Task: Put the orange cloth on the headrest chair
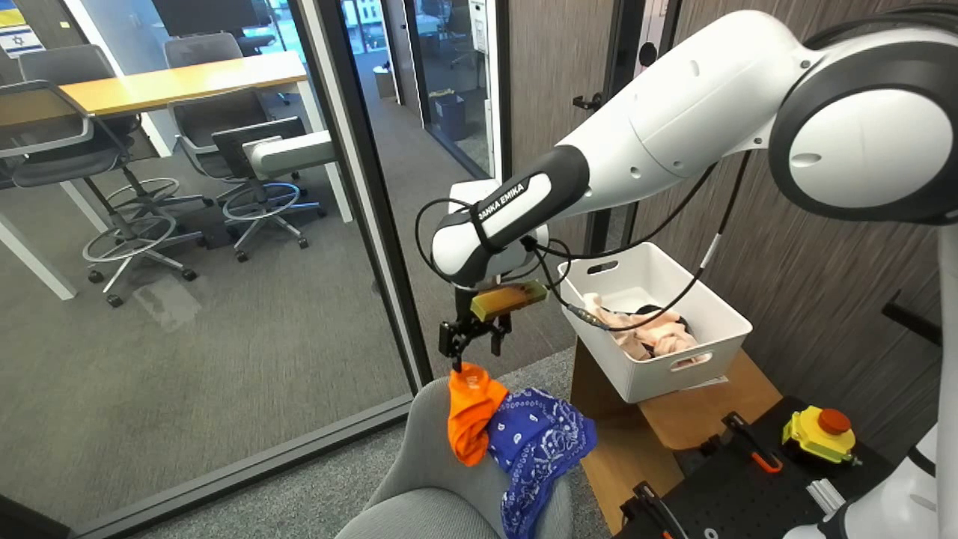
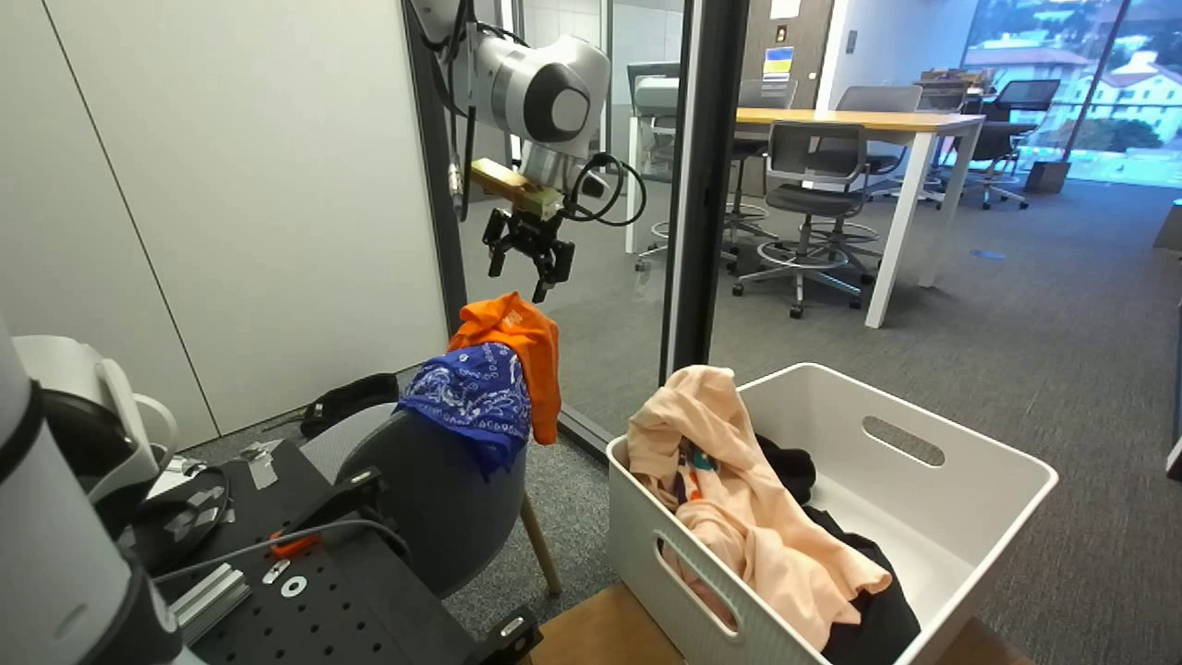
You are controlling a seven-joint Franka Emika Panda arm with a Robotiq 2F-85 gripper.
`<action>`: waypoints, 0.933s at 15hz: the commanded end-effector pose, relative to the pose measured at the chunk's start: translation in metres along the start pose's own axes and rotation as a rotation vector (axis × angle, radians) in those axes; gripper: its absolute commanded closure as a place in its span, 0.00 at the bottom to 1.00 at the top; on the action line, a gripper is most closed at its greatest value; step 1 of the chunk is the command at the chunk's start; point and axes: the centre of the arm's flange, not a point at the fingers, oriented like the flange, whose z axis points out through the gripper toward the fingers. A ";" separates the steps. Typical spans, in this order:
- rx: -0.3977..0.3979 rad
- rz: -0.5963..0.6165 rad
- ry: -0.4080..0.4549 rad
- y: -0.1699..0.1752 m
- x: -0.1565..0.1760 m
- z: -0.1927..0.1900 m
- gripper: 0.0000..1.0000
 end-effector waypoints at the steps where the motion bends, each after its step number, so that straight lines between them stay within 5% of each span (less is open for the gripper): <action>1: -0.081 0.016 0.008 0.010 -0.026 -0.034 0.00; 14: -0.176 0.005 0.130 0.036 -0.218 -0.188 0.00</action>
